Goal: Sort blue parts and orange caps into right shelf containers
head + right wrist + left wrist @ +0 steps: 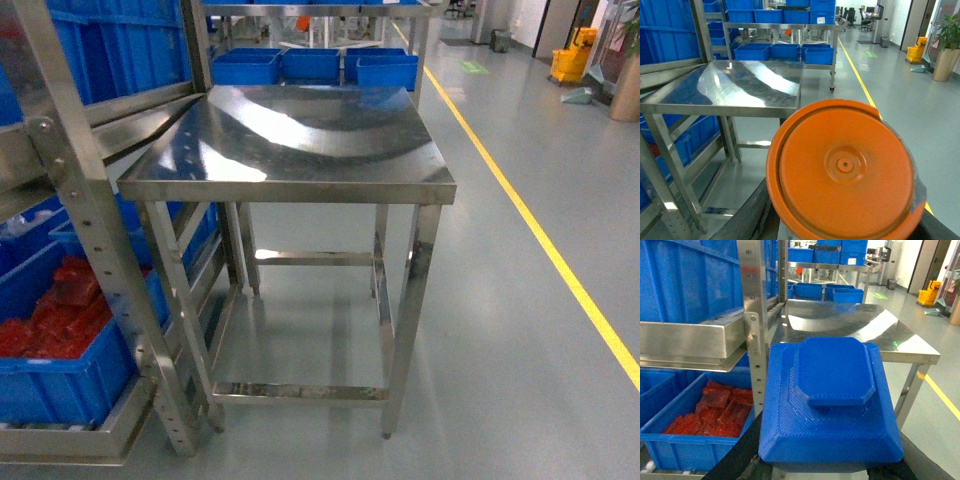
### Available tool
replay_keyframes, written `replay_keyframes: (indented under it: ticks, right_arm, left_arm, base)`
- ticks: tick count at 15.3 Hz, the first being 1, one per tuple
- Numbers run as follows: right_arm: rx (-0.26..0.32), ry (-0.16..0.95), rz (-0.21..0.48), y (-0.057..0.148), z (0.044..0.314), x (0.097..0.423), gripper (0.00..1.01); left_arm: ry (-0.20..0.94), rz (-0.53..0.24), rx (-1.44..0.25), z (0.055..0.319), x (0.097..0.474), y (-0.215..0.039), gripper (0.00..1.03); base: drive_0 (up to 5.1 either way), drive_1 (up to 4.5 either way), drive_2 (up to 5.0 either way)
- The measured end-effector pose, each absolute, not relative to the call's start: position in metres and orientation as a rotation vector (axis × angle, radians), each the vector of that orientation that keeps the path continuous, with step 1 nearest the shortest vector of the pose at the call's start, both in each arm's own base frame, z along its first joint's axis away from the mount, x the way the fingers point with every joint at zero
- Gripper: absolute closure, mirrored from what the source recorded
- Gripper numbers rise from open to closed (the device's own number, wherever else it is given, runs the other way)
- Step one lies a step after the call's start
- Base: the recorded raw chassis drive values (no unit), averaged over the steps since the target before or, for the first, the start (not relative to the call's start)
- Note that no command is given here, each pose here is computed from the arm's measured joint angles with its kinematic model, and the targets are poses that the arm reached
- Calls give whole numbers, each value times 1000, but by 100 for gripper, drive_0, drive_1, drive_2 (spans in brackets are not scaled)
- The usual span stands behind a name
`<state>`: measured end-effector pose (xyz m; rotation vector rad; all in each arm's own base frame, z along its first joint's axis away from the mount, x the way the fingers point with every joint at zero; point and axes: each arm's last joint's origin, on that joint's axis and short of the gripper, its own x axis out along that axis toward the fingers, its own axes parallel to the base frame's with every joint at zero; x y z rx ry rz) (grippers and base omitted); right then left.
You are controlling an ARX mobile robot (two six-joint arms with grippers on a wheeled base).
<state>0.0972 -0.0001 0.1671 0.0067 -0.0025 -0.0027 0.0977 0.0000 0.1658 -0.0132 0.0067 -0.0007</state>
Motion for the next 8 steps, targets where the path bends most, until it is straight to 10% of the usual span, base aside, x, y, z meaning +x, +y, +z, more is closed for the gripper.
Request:
replay_keyframes:
  ticks: [8]
  right_arm:
    - [7,-1,-2,0,167,97,56]
  left_arm:
    - [6,0,-13,166,98,0,62]
  base:
    - [-58,411,-342]
